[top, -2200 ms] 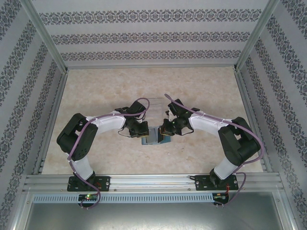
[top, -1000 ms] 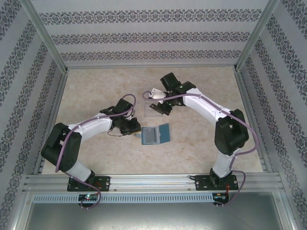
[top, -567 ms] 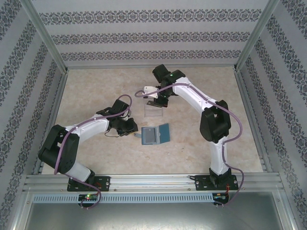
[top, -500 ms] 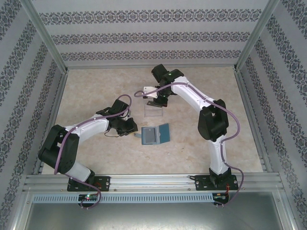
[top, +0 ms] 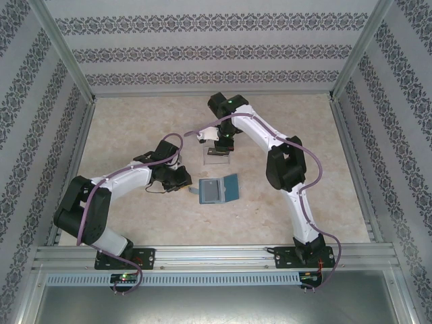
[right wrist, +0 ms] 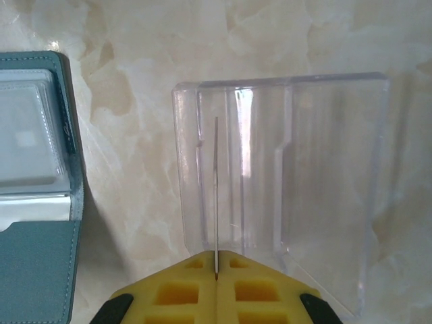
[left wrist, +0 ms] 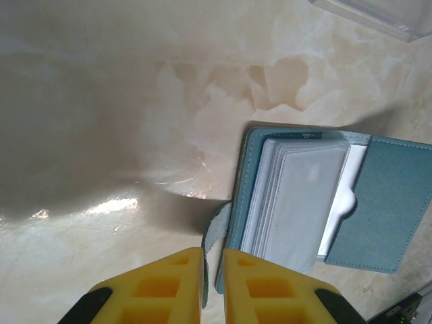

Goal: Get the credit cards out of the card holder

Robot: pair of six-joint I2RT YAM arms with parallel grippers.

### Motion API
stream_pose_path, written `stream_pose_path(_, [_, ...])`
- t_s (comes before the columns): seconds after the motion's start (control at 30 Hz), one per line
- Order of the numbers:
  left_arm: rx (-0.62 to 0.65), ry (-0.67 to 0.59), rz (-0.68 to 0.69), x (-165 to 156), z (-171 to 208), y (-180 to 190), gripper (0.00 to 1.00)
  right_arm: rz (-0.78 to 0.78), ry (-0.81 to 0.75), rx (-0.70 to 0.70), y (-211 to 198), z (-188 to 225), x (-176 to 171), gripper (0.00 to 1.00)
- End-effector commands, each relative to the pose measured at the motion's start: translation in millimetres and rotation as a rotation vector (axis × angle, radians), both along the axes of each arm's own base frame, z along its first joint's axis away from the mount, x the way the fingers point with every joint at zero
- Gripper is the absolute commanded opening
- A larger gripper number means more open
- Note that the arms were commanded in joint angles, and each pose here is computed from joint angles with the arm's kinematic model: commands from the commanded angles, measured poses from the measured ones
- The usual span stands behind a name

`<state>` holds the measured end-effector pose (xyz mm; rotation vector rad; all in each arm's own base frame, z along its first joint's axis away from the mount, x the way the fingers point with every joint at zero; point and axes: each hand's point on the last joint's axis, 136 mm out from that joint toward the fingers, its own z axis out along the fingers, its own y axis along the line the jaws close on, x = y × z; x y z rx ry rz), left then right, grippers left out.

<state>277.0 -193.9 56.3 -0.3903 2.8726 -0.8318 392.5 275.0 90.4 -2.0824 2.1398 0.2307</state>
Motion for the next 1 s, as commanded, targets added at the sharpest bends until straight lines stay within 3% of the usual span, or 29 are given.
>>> stream_pose_path(0.0, [-0.018, -0.006, 0.023, 0, 4, 3, 0.16, 0.042, 0.076, -0.011, 2, -4, -17, 0.00])
stream_pose_path(0.43, [-0.016, -0.008, 0.037, -3, 7, 9, 0.16, 0.055, 0.182, -0.016, 10, -23, -26, 0.00])
stream_pose_path(0.7, [-0.018, -0.009, 0.040, -4, 8, 11, 0.16, 0.042, 0.191, -0.032, 8, -27, -19, 0.17])
stream_pose_path(0.97, [-0.018, -0.015, 0.045, -4, 9, 12, 0.16, 0.032, 0.121, 0.002, 12, -8, -6, 0.20])
